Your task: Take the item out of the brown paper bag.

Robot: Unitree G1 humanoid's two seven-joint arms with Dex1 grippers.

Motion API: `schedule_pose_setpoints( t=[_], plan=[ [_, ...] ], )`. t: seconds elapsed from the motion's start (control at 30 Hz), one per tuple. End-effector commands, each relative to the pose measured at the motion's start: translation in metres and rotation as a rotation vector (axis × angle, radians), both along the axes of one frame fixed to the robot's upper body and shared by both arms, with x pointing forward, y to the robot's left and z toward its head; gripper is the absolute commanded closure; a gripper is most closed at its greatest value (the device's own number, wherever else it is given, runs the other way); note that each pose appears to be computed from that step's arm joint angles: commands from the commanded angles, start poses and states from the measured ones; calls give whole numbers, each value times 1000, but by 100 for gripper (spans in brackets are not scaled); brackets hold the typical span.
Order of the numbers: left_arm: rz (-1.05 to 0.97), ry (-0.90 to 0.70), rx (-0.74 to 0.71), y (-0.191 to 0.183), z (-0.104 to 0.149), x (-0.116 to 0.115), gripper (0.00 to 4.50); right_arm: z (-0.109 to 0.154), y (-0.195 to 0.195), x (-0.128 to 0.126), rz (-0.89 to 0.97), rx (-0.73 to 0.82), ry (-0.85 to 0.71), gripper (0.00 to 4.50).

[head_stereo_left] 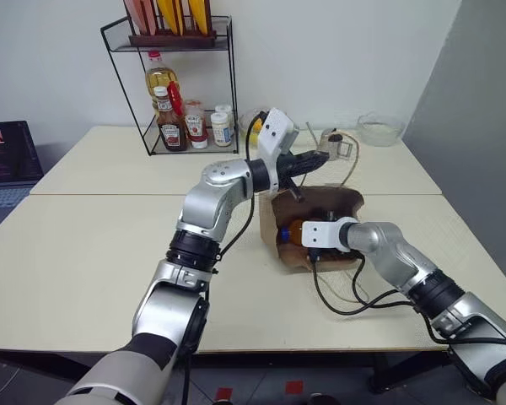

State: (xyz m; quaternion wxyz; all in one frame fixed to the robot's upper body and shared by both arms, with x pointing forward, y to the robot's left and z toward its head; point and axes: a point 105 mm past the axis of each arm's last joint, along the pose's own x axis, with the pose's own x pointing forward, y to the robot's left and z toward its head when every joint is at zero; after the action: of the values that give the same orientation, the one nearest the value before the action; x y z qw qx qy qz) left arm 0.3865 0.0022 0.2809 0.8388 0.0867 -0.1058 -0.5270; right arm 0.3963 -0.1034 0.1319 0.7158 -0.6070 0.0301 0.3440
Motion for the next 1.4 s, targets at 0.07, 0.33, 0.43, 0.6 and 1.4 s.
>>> schedule_pose_setpoints(
  t=[0.07,0.33,0.43,0.6,1.4],
  plan=[
    [53,-38,32,10,-10,8,450,49,15,-30,143,275,-111,128],
    [79,-58,65,12,-21,14,450,93,8,-77,241,576,-240,128],
    [112,-55,65,15,-19,20,450,103,6,-97,274,645,-235,128],
    [163,-55,91,18,-22,30,450,138,-6,-124,298,798,-367,128],
    [155,-59,92,13,-24,28,450,138,-24,-90,35,760,-225,128]
  ],
)
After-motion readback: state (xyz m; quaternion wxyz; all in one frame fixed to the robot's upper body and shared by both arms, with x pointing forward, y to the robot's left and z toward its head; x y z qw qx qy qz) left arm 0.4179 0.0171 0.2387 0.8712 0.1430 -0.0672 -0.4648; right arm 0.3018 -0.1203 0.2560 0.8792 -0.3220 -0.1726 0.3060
